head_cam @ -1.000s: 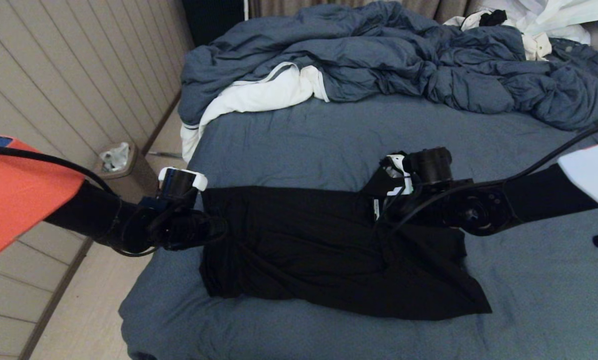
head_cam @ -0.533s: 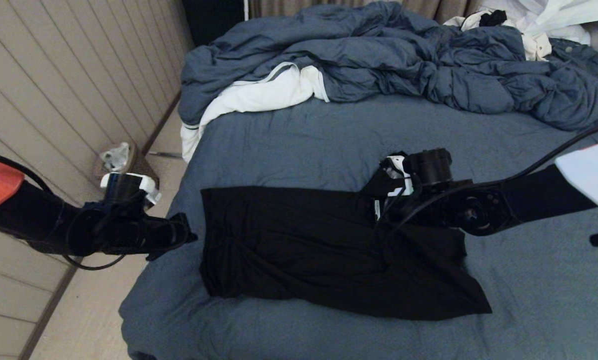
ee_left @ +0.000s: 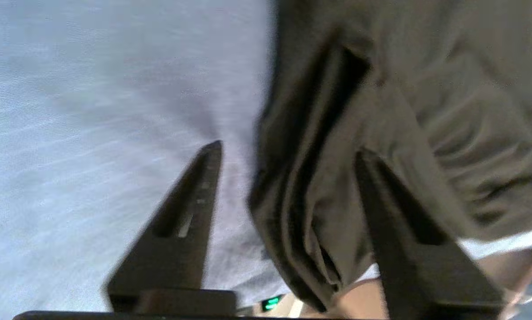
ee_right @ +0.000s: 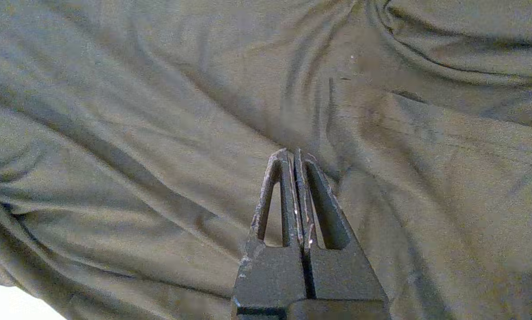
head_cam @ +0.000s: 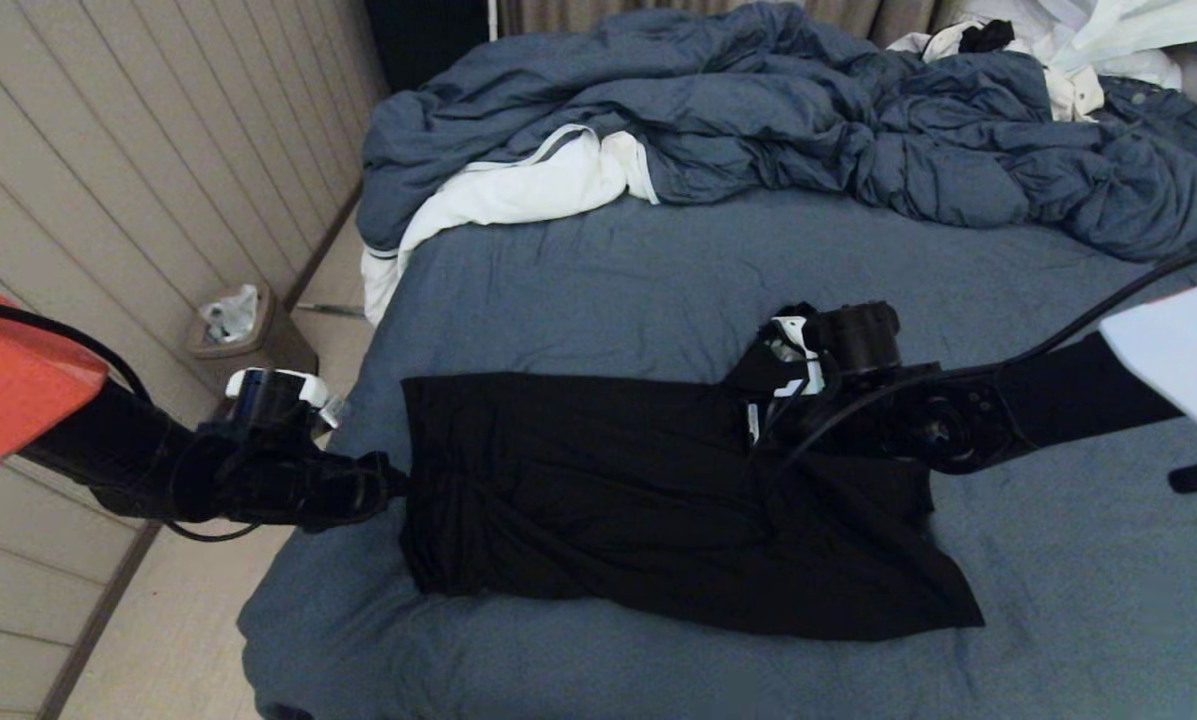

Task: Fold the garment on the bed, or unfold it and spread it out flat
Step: Fold the black T-shirt

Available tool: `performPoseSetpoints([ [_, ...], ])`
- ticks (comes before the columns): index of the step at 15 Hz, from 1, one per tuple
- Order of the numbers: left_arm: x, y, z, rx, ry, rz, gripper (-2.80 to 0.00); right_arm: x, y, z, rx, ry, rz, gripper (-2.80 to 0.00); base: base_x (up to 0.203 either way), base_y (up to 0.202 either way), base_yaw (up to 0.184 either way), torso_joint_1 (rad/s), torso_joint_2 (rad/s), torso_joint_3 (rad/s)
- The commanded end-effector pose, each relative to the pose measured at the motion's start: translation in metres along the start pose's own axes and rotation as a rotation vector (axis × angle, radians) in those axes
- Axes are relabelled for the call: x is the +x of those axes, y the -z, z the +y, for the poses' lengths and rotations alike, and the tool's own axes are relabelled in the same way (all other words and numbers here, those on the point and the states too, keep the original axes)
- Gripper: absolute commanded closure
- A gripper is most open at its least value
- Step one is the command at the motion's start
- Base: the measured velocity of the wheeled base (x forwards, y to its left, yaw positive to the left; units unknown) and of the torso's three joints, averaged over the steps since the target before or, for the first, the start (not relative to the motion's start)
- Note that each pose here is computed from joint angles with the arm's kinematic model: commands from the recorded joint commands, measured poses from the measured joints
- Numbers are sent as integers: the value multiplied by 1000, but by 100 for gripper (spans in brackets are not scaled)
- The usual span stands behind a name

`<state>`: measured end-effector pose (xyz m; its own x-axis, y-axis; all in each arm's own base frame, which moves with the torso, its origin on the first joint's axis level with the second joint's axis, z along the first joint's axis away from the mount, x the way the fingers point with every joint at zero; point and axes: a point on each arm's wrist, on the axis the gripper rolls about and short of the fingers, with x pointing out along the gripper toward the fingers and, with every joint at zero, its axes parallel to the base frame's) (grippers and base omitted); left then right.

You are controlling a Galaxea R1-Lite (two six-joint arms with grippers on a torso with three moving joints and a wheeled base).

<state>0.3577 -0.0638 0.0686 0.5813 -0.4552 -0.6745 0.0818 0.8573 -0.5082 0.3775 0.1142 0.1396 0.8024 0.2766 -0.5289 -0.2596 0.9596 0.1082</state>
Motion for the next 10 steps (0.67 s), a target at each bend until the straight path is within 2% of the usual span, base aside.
performPoseSetpoints([
  [1, 14, 3, 0, 18, 12, 21, -280, 0, -2, -1, 2, 0, -7, 0, 0, 0, 0, 0, 0, 0],
  [3, 11, 3, -6, 27, 49, 24, -280, 0, -1, 0, -1, 0, -5, 0, 0, 0, 0, 0, 0, 0],
  [5, 12, 10, -13, 39, 97, 58, -280, -2, -2, 1, 0, -2, -8, 0, 0, 0, 0, 0, 0, 0],
  [7, 13, 10, -14, 50, 107, 49, -280, -3, -2, 1, 1, -4, -7, 0, 0, 0, 0, 0, 0, 0],
  [9, 12, 8, -15, 88, 119, 19, -280, -4, -1, 2, 0, -6, -7, 0, 0, 0, 0, 0, 0, 0],
  [10, 13, 13, -12, 136, 123, 27, -280, -4, -1, 2, -1, -5, -6, 0, 0, 0, 0, 0, 0, 0],
])
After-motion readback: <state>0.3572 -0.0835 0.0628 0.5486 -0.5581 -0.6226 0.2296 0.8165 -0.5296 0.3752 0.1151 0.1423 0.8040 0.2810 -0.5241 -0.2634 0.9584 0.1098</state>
